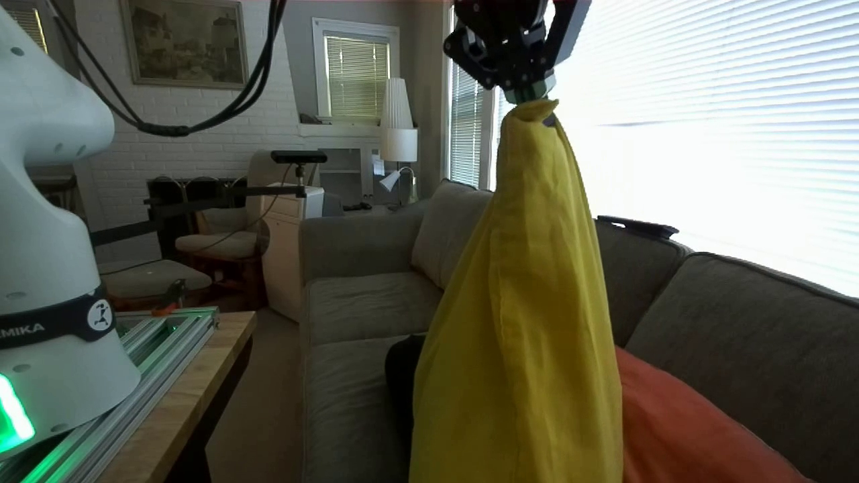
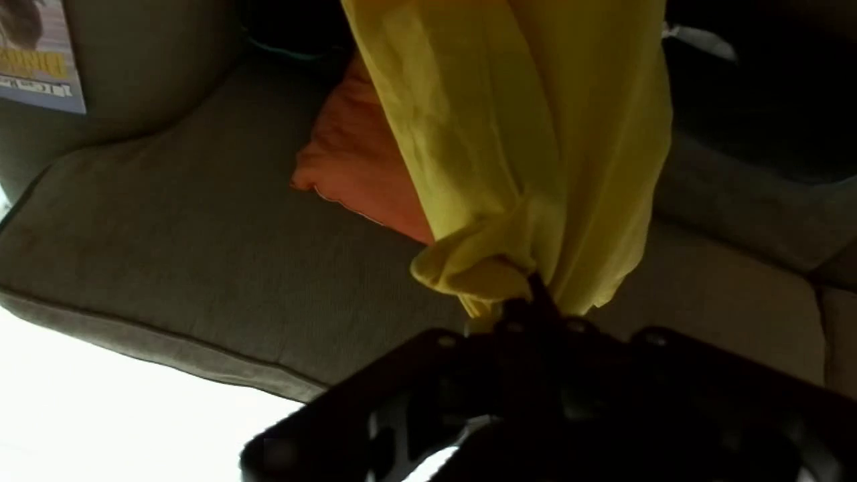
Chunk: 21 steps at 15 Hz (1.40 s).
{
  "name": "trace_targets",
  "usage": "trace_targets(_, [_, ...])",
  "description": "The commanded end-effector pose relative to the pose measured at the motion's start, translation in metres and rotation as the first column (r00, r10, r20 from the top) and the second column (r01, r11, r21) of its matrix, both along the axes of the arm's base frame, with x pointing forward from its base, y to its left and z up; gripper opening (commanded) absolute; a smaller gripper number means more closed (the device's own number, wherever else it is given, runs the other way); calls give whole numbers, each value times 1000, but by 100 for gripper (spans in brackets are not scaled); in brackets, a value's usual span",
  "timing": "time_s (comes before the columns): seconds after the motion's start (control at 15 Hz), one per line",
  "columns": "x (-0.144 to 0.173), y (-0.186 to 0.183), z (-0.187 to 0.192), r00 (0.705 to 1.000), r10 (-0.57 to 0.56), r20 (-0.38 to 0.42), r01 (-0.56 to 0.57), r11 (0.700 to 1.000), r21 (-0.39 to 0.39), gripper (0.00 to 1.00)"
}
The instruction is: Move the yellow pillow to the right, then the orange pillow to the left
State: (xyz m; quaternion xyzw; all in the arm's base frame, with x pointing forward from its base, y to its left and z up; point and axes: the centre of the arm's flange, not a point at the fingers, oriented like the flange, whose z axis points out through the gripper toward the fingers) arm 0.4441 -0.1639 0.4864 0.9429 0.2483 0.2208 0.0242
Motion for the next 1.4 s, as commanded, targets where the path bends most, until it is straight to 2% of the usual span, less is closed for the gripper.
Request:
trace_targets(0.0, [-5,-17,-11,998,-27,-54,29,999,26,1])
trace_targets(0.2, [0,-36,-32,992,-59,-109,65,996,54,1])
trace_targets(0.33, [7,-48,-45,990,-106,-89,110,993,37,1])
trace_targets(0.67, [50,-66,-76,975,-217,48,218,976,-12,1])
trace_targets(0.93, [95,-50,-111,963,-254,91,256,967,-9,1])
trace_targets(1.0, [107,-43,-121,963,-257,86,258,966,-7,28])
trace_targets(1.13, [127,-30,-135,963,-254,86,255,967,-9,33])
trace_targets(1.33, [149,-11,-144,966,-240,90,243,970,-15,56])
